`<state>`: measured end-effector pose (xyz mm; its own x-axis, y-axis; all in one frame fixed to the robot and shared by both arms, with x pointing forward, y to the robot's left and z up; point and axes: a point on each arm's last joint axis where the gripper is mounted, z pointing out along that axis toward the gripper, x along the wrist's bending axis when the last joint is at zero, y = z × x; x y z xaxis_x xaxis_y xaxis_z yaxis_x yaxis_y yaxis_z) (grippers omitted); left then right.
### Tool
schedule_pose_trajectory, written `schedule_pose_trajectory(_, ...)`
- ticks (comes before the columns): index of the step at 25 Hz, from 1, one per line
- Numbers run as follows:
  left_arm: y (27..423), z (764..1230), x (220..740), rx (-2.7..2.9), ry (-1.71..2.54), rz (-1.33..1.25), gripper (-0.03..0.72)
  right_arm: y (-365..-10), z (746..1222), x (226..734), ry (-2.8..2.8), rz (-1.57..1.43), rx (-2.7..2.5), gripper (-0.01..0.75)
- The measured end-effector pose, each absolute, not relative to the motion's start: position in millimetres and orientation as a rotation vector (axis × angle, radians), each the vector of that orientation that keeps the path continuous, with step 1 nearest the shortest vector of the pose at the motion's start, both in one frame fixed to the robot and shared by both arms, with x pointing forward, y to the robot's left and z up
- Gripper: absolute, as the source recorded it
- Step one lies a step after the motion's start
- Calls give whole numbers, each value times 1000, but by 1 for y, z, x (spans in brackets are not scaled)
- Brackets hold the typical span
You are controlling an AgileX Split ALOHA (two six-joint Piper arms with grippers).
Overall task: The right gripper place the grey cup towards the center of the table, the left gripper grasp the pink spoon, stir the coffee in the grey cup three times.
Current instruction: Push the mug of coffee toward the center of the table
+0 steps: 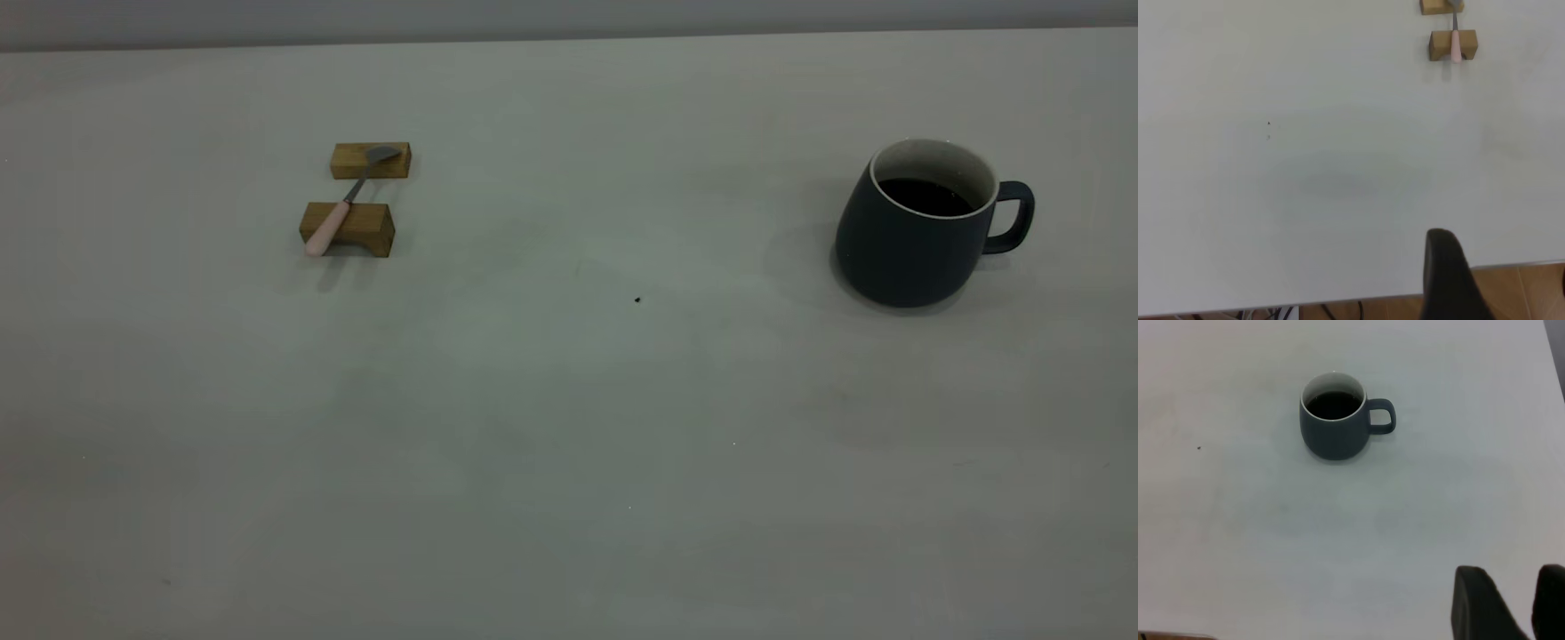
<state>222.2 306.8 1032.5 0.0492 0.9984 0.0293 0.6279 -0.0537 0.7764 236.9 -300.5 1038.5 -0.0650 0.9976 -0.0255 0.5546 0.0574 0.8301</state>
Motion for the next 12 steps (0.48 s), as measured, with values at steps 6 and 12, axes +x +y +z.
schedule_pose_trajectory(6,307,1032,222,1745,1638,812,481,-299,1053,257,1754,812,1652,335)
schedule_pose_trajectory(12,307,1032,222,1745,1638,812,481,-298,1063,324,1936,549,1748,686)
